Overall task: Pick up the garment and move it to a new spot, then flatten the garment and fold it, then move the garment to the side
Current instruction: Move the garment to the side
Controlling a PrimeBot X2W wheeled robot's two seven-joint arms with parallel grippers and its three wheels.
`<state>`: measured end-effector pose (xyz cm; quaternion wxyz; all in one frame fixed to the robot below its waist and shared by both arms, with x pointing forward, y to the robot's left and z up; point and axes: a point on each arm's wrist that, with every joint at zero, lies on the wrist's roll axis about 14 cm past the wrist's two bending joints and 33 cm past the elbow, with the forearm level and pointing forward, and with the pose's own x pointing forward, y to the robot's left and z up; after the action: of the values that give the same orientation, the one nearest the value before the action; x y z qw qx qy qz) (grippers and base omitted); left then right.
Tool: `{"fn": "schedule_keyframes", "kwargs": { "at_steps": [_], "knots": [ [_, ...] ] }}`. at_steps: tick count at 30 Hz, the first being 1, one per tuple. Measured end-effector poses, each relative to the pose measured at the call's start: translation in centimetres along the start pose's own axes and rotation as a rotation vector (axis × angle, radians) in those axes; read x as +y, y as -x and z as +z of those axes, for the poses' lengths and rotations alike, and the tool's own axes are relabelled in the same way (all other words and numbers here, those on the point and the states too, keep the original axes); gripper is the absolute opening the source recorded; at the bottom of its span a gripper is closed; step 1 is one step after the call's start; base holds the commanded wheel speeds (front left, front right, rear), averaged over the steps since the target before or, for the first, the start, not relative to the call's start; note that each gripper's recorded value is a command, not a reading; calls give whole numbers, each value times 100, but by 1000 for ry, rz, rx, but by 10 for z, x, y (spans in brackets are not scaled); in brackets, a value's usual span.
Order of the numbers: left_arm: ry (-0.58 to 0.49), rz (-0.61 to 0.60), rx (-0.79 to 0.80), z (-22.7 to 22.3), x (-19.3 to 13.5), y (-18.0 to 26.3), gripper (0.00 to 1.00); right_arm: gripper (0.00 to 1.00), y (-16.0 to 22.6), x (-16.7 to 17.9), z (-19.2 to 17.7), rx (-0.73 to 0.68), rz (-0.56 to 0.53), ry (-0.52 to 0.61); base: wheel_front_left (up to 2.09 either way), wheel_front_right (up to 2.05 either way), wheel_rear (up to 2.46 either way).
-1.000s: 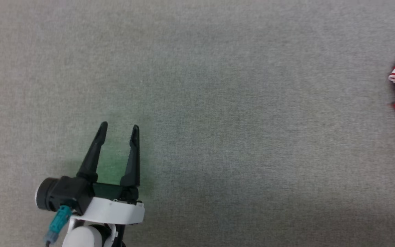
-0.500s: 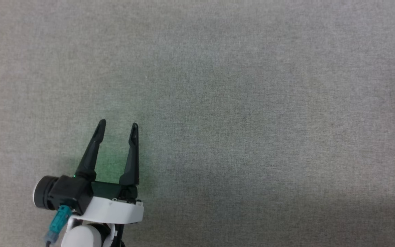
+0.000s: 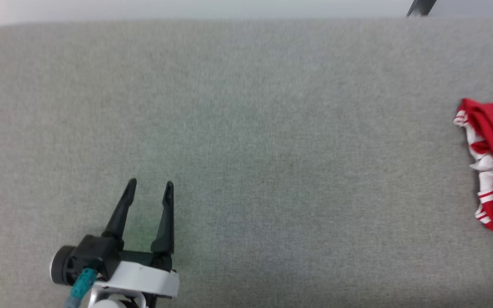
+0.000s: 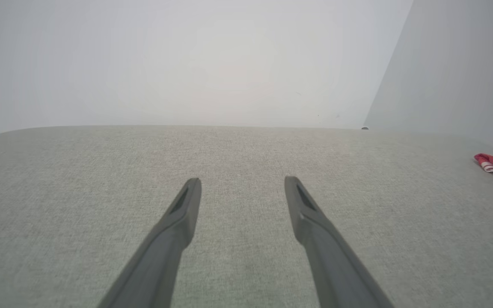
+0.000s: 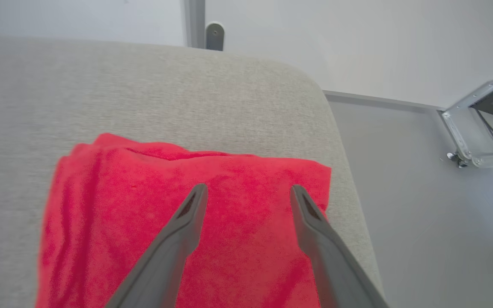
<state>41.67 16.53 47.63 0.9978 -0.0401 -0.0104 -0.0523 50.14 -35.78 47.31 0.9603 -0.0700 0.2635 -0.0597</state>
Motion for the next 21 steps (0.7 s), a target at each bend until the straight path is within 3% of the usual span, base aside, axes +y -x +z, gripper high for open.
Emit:
{"fn": "schedule_keyframes", "kwargs": {
  "at_steps": [15, 21],
  "knots": [
    [80, 18, -20, 15, 2, 32, 100, 100, 83, 111, -12, -240, 279, -135, 0, 0, 0],
    [87, 20, -30, 19, 3, 47, 100, 100, 116, 128, -4, -350, 314, -168, 0, 0, 0]
  ]
}}
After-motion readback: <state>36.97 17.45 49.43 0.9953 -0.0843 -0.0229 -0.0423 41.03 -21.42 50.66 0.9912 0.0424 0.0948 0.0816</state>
